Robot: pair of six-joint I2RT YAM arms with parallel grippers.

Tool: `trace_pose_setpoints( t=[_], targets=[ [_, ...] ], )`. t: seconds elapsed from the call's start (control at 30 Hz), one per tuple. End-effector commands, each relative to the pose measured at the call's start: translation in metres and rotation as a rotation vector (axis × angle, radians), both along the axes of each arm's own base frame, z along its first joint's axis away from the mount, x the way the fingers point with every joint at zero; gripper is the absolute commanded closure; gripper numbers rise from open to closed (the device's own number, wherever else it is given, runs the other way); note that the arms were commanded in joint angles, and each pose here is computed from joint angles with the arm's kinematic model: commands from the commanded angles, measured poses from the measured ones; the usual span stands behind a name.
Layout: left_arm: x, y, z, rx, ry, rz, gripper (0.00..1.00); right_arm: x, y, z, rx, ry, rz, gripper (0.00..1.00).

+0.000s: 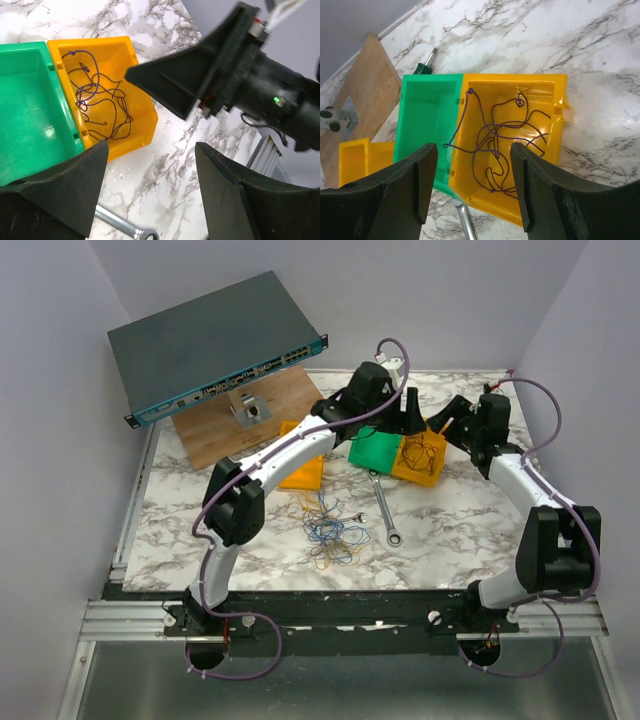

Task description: Untangle the cables

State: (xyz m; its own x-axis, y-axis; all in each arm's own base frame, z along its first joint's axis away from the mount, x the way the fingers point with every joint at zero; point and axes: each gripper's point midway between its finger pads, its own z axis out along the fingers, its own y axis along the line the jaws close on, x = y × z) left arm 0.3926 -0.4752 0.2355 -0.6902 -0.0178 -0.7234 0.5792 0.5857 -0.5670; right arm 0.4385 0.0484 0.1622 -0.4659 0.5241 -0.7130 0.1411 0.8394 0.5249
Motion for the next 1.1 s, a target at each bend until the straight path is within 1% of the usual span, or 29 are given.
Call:
trace_pose_setpoints(
  t=[0.0, 0.07, 0.1, 0.13, 0.2, 0.27, 0.3, 0.33, 0.37, 0.4, 0.43, 0.47, 0.53, 0.6, 0.63, 0.8, 0.97, 1.07],
  targets=[
    [-0.013, 0.023, 0.014, 0.007, -0.028, 0.001, 0.28, 0.013, 0.015, 0.007, 0.053, 0.003, 0.080, 0.33],
    [-0.019, 0.033, 0.023, -0.020, -0.050, 0.008, 0.28, 0.018, 0.018, 0.001, 0.066, 0.020, 0.094, 0.35],
    [-0.022, 0.039, 0.031, -0.039, -0.071, 0.011, 0.28, 0.018, 0.028, -0.002, 0.067, 0.026, 0.118, 0.36],
    [-0.026, 0.045, 0.030, -0.042, -0.076, 0.014, 0.28, 0.020, 0.030, -0.003, 0.067, 0.028, 0.119, 0.38],
    [-0.033, 0.059, 0.038, -0.044, -0.106, 0.032, 0.28, 0.025, 0.035, -0.007, 0.072, 0.036, 0.123, 0.43],
    [-0.043, 0.075, 0.040, -0.037, -0.121, 0.057, 0.29, 0.028, 0.039, -0.014, 0.073, 0.054, 0.127, 0.45],
    [-0.048, 0.081, 0.034, -0.036, -0.114, 0.069, 0.29, 0.030, 0.041, -0.019, 0.074, 0.061, 0.128, 0.45],
    [-0.054, 0.087, 0.037, -0.058, -0.125, 0.073, 0.29, 0.031, 0.043, -0.023, 0.079, 0.066, 0.131, 0.46],
    [-0.062, 0.093, 0.031, -0.063, -0.118, 0.078, 0.29, 0.032, 0.044, -0.027, 0.084, 0.070, 0.132, 0.49],
    [-0.068, 0.099, 0.032, -0.077, -0.124, 0.087, 0.29, 0.033, 0.046, -0.032, 0.089, 0.077, 0.135, 0.53],
    [-0.074, 0.107, 0.022, -0.063, -0.109, 0.095, 0.30, 0.034, 0.047, -0.035, 0.090, 0.080, 0.137, 0.59],
    [-0.078, 0.112, 0.026, -0.076, -0.125, 0.102, 0.30, 0.035, 0.047, -0.039, 0.086, 0.091, 0.131, 0.68],
    [-0.087, 0.125, 0.021, -0.060, -0.124, 0.120, 0.31, 0.034, 0.040, -0.045, 0.058, 0.109, 0.101, 0.86],
    [-0.097, 0.136, 0.017, -0.052, -0.127, 0.124, 0.31, 0.032, 0.028, -0.050, 0.006, 0.121, 0.053, 0.97],
    [-0.102, 0.142, 0.017, -0.050, -0.132, 0.128, 0.31, 0.031, 0.021, -0.053, -0.023, 0.128, 0.031, 0.99],
    [-0.116, 0.167, -0.006, 0.004, -0.120, 0.167, 0.31, 0.023, 0.008, -0.079, -0.110, 0.204, 0.000, 0.99],
    [-0.121, 0.187, -0.023, 0.049, -0.112, 0.211, 0.31, 0.028, 0.018, -0.105, -0.238, 0.263, -0.012, 0.99],
    [-0.126, 0.199, -0.033, 0.069, -0.109, 0.232, 0.31, 0.032, 0.022, -0.121, -0.264, 0.300, -0.007, 0.99]
  ],
)
